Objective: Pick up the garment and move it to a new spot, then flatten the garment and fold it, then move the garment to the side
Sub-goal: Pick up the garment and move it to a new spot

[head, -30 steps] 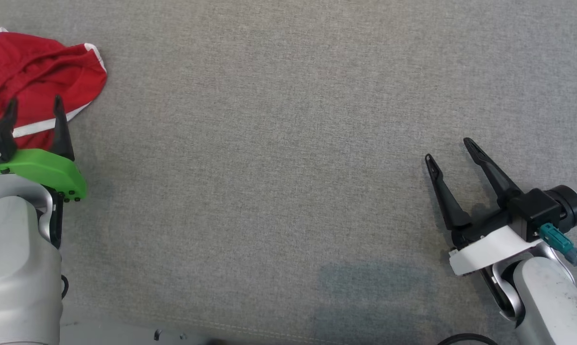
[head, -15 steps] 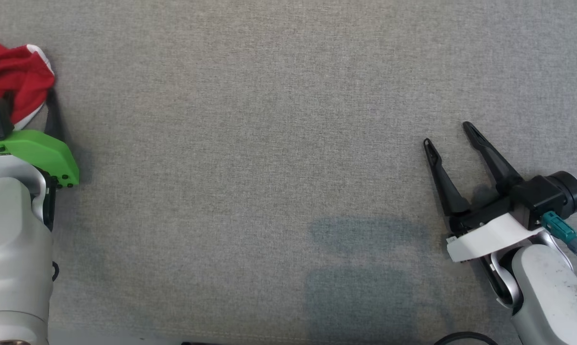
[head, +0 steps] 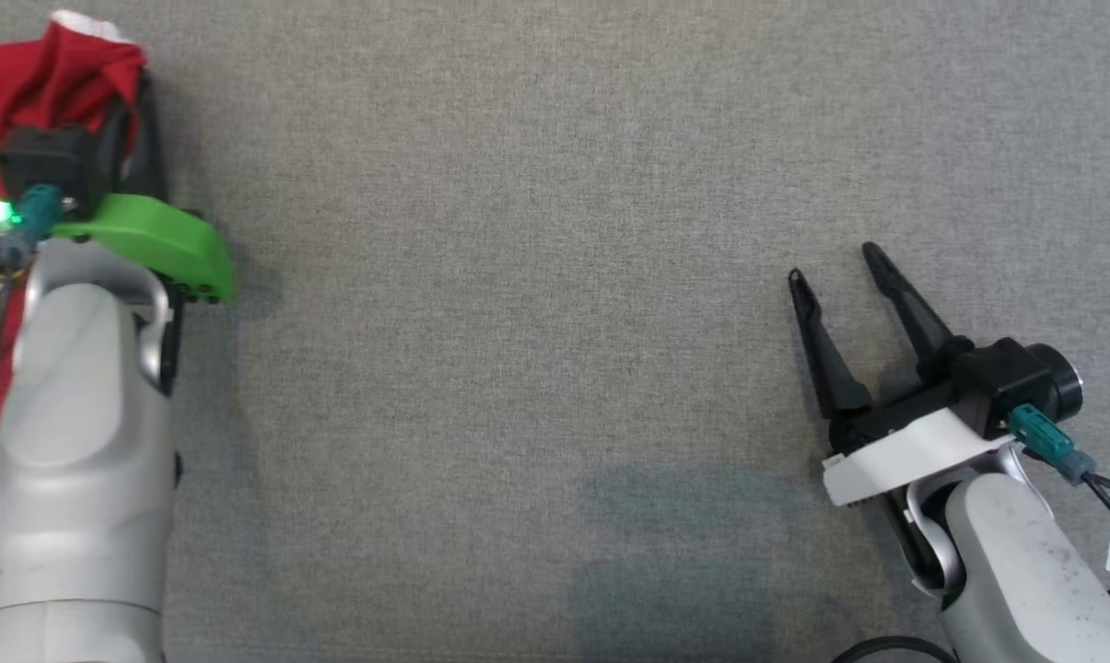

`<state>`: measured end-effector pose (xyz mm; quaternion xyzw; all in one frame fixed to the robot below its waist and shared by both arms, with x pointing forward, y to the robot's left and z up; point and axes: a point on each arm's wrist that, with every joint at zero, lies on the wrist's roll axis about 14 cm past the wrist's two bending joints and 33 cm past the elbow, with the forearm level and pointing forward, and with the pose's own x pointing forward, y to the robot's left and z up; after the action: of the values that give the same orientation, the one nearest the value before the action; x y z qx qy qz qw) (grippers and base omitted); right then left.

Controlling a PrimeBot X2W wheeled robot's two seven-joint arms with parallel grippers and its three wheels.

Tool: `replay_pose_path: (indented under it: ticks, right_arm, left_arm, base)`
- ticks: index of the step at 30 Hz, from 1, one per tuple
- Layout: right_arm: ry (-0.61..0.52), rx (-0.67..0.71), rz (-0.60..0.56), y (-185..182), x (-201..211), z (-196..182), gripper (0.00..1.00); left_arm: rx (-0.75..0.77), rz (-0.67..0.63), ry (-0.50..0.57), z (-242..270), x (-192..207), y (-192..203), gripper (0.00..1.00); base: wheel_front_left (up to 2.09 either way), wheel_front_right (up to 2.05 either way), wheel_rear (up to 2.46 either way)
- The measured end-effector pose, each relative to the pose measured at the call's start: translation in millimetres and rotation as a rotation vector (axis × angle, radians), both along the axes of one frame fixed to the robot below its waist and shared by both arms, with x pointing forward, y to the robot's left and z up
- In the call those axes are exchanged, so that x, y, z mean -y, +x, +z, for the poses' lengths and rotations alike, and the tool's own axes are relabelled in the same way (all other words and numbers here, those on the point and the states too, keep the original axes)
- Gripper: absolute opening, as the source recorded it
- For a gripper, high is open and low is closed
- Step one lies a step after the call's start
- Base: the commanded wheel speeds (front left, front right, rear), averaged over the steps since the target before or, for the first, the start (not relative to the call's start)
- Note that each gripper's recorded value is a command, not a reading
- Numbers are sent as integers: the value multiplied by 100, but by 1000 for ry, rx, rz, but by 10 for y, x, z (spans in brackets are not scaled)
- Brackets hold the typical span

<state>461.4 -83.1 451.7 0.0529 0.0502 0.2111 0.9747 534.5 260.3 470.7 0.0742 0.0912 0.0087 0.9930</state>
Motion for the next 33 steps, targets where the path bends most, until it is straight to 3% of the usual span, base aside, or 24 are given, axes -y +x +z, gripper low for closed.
replay_pose_path:
  ticks: [8, 17, 20, 25, 26, 27, 28, 29, 33]
  right_arm:
    - [59, 14, -42, -111, -29, 227, 100]
    - [65, 15, -206, -323, 463, 366, 100]
    - [63, 19, -264, -422, 640, 411, 100]
    - [58, 41, -346, -556, 904, 523, 100]
    - [57, 43, -359, -588, 944, 537, 100]
    - [56, 43, -372, -623, 985, 546, 100]
    - [54, 43, -385, -659, 1026, 549, 100]
    - [53, 43, -397, -691, 1064, 557, 100]
    - [58, 63, -433, -761, 1165, 637, 100]
  left_arm:
    - [125, -348, -74, 410, 1428, -77, 0]
    - [91, -849, -203, 446, 3145, -851, 0]
    - [60, -964, -237, 424, 3496, -1130, 0]
    - [30, -1048, -289, 438, 3787, -1327, 0]
    - [17, -1067, -288, 410, 3839, -1384, 19]
    - [4, -1081, -293, 381, 3881, -1439, 19]
    - [-7, -1089, -300, 360, 3911, -1483, 53]
    - [-17, -1090, -310, 348, 3927, -1510, 100]
    - [-38, -1054, -341, 327, 3882, -1565, 100]
  base:
    - [0, 0, 0]
    - [0, 0, 0]
    - [0, 0, 0]
    - [0, 0, 0]
    - [0, 0, 0]
    - [0, 0, 0]
    - [0, 0, 0]
    - [0, 0, 0]
    - [0, 0, 0]
